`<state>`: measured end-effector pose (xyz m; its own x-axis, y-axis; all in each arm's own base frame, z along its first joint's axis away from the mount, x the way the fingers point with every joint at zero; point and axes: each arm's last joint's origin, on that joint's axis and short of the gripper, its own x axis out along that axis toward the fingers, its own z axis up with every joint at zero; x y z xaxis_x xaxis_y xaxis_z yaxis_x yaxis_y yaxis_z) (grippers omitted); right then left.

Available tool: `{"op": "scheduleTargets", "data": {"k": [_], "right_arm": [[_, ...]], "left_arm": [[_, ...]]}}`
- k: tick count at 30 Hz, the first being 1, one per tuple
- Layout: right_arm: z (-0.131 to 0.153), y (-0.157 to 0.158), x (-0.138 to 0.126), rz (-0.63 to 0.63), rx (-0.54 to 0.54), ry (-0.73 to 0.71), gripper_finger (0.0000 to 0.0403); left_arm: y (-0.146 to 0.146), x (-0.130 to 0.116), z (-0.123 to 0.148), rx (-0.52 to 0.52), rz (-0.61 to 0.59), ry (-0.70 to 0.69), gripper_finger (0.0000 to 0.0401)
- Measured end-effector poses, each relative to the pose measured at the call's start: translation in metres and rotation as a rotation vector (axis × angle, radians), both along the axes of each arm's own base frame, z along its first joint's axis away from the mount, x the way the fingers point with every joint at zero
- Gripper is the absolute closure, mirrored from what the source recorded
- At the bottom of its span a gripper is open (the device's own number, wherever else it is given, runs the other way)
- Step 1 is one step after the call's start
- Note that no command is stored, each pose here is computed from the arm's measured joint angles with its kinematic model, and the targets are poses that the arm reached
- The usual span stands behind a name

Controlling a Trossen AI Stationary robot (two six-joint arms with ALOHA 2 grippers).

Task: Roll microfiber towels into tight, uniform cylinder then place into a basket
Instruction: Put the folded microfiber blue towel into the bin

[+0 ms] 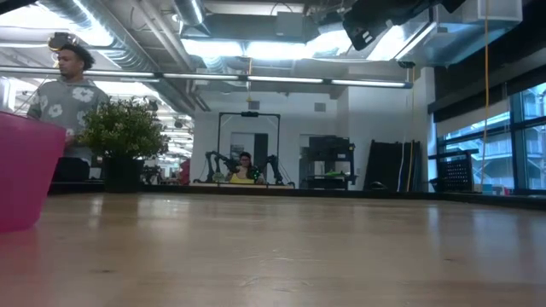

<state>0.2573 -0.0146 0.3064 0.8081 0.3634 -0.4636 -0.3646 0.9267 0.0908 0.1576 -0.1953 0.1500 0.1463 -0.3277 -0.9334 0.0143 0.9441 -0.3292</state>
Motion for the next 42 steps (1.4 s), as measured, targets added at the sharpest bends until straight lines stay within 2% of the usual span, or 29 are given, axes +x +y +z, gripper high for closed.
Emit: {"op": "scheduleTargets", "data": {"k": [36, 42], "right_arm": [[0.0000, 0.0000, 0.0000, 0.000, 0.000, 0.000, 0.0326], [0.0000, 0.0000, 0.0000, 0.000, 0.000, 0.000, 0.0326]], "left_arm": [[0.0011, 0.0017, -0.0011, 0.040, 0.039, -0.047, 0.0375], [-0.0002, 0.0030, -0.0002, 0.030, 0.031, -0.065, 0.0334]]}}
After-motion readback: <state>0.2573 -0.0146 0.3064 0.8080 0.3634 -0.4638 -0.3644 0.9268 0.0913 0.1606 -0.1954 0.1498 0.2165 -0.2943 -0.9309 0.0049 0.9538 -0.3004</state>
